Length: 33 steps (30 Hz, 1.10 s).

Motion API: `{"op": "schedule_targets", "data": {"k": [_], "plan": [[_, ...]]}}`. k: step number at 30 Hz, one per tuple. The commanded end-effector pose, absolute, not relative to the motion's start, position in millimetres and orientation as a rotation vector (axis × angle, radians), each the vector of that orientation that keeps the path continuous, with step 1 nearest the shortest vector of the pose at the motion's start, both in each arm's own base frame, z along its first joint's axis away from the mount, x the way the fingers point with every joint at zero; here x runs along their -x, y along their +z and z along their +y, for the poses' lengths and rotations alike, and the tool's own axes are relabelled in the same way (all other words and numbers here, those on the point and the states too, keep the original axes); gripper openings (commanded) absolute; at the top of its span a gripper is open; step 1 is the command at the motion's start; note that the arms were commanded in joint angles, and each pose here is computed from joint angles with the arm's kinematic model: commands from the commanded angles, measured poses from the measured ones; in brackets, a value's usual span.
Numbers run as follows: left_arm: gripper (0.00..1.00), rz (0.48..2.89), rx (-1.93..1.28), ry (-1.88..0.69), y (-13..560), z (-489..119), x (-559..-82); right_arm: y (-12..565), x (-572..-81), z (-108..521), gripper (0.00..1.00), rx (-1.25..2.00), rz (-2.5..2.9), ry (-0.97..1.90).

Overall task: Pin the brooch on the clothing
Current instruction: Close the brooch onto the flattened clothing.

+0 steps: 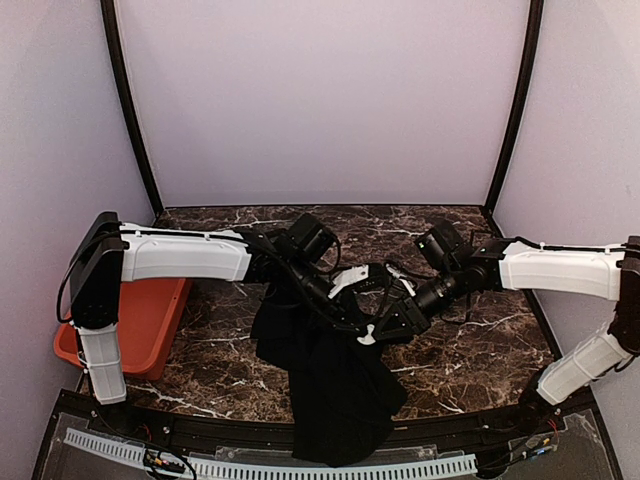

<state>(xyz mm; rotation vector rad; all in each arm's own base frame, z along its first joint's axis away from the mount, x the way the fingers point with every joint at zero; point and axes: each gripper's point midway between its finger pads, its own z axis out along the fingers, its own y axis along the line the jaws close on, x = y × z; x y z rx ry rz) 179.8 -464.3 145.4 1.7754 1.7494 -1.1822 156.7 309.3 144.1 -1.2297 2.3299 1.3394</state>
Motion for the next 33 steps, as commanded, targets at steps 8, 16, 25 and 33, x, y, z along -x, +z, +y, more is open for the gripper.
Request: {"op": "schedule_targets", "data": {"k": [8,16,25,33], "plan": [[0.11,1.72,-1.855,-1.142,145,-463,-171,163,-163,319,0.0,1.261,2.228,1.357],[0.13,1.693,-1.884,-1.179,151,-460,-163,162,-163,318,0.0,1.269,2.225,1.344],[0.17,1.677,-1.891,-1.207,156,-457,-161,164,-160,317,0.0,1.272,2.217,1.349],[0.19,1.665,-1.868,-1.206,163,-455,-165,163,-159,316,0.0,1.3,2.196,1.346]]}}
